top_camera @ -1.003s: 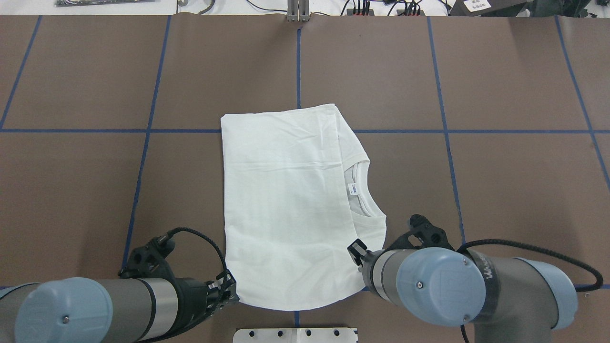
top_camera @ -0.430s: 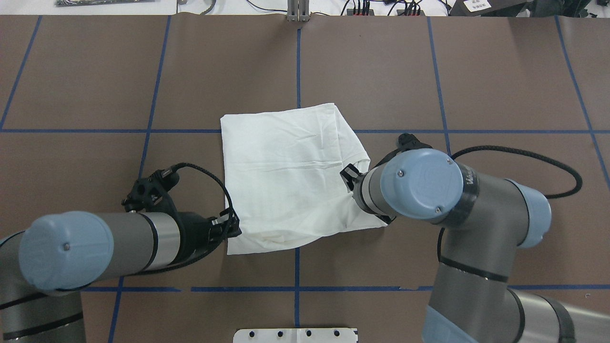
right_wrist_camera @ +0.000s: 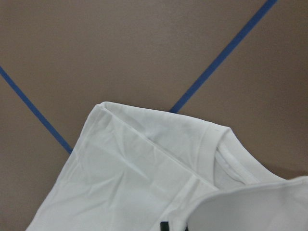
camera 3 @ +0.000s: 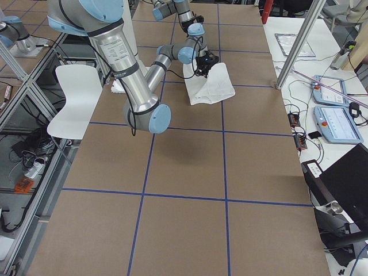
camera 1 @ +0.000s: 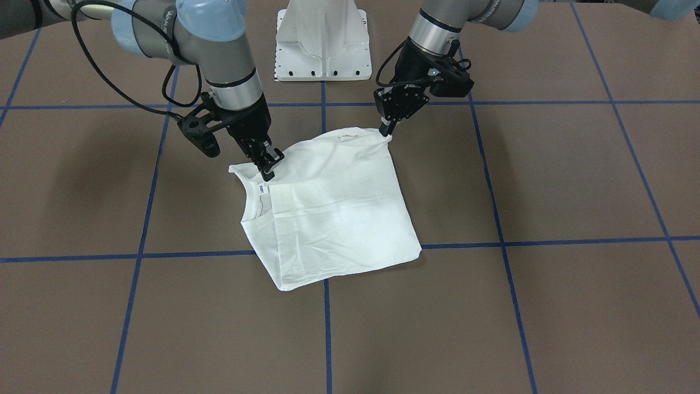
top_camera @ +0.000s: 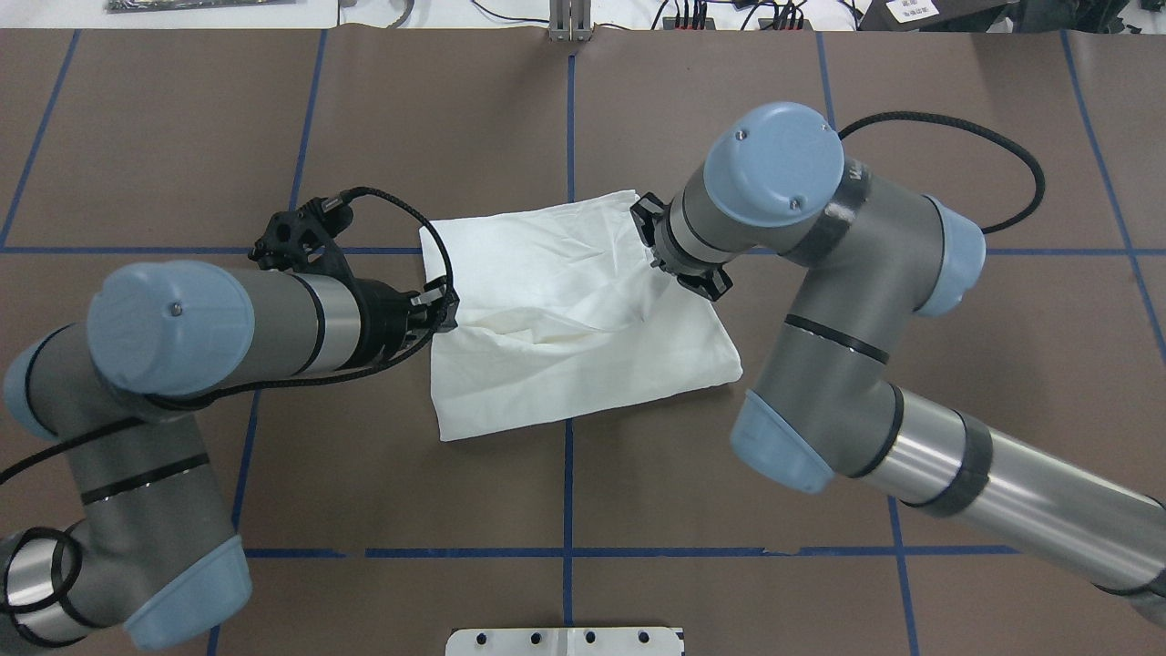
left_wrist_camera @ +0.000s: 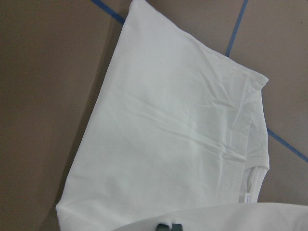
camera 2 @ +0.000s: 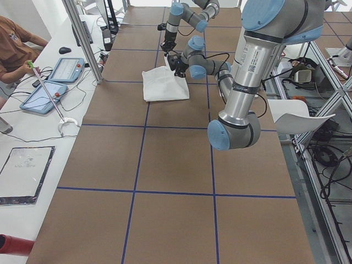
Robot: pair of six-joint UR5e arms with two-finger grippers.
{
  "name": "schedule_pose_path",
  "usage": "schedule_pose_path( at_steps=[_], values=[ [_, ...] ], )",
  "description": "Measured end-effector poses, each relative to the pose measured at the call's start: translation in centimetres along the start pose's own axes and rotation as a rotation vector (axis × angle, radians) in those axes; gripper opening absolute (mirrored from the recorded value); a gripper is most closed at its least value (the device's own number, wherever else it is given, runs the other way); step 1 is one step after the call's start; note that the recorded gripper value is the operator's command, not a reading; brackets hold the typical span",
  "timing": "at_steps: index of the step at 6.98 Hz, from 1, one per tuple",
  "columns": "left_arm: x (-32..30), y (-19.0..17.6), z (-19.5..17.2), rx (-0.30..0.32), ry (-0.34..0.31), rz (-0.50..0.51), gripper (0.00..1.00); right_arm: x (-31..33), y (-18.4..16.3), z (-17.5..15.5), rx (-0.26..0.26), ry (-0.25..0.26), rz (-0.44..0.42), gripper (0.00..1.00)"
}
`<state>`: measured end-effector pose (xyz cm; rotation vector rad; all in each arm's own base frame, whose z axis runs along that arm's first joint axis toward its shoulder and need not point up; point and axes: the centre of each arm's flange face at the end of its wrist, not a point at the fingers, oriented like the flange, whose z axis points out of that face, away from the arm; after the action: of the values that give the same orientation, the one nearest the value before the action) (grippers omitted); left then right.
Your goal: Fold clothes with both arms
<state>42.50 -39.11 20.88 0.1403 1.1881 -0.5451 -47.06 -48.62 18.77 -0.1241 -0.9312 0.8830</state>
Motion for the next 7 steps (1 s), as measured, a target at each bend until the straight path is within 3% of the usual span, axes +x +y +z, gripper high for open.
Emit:
schedule_pose_path(
  at_steps=[3, 4, 5, 6, 7],
  values=[
    [-1.4, -7.1, 5.6, 0.081, -0.004, 0.037, 0.00, -8.1, -2.1, 4.3, 0.016, -0.020, 0.000, 0.00],
    [-1.6, -8.7, 7.9, 0.096, -0.002, 0.034, 0.00, -9.2, -2.7, 5.9, 0.025, -0.008, -0.019, 0.12],
    [-1.8, -10.4, 10.1, 0.112, -0.002, 0.030, 0.42, -9.6, -3.6, 8.0, 0.029, -0.007, -0.032, 0.99],
    [-2.3, -13.0, 12.4, 0.138, -0.005, 0.033, 0.70, -9.7, -4.9, 10.2, 0.033, -0.013, -0.040, 1.00],
    [-3.1, -16.2, 13.6, 0.172, -0.014, 0.062, 0.71, -10.0, -7.3, 11.0, 0.043, -0.026, -0.065, 1.00]
  ],
)
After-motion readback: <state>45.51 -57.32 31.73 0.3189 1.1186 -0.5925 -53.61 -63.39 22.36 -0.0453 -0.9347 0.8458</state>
